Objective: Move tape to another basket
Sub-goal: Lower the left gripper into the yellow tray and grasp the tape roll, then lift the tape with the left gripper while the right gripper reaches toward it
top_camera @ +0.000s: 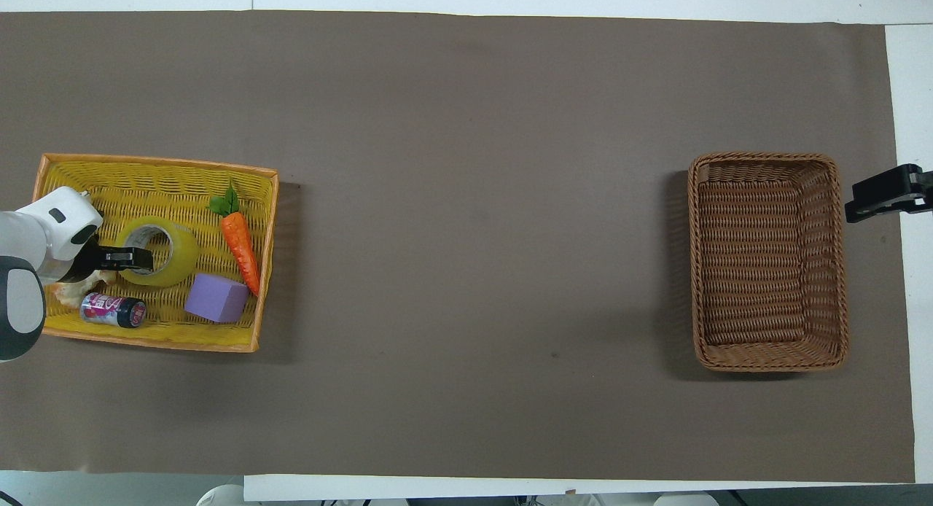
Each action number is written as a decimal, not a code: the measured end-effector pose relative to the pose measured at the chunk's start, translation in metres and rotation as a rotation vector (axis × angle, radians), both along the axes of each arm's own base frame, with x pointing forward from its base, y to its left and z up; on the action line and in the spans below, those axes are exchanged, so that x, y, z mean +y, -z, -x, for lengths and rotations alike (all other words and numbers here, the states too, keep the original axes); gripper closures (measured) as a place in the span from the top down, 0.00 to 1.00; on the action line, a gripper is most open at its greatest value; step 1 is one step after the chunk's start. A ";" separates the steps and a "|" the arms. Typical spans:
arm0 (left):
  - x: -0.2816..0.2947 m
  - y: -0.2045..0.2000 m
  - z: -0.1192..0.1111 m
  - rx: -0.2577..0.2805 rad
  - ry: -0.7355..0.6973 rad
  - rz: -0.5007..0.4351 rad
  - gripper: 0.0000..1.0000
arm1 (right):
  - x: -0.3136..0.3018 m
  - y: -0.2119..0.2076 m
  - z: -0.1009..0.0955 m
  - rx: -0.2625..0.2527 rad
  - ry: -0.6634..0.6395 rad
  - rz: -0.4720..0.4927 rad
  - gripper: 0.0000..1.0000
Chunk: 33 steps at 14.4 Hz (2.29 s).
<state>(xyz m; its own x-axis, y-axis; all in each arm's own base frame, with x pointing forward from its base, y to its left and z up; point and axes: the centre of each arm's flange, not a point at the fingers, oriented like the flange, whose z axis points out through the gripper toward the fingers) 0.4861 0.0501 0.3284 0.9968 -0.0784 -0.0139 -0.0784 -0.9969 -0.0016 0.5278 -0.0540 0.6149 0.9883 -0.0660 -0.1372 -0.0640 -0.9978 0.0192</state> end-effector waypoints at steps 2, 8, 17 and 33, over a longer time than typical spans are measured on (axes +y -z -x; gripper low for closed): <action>-0.001 0.006 -0.001 0.005 0.003 0.002 0.66 | 0.000 0.000 0.000 0.000 0.000 0.000 1.00; -0.002 0.023 -0.001 0.024 0.004 0.007 0.45 | 0.000 0.000 0.000 0.000 0.000 0.000 1.00; -0.016 -0.090 -0.043 0.166 0.027 0.017 0.22 | 0.000 0.000 0.000 0.000 0.000 0.000 1.00; -0.353 -0.178 0.014 0.124 -0.107 0.258 0.22 | 0.017 0.002 0.002 0.022 -0.108 -0.079 1.00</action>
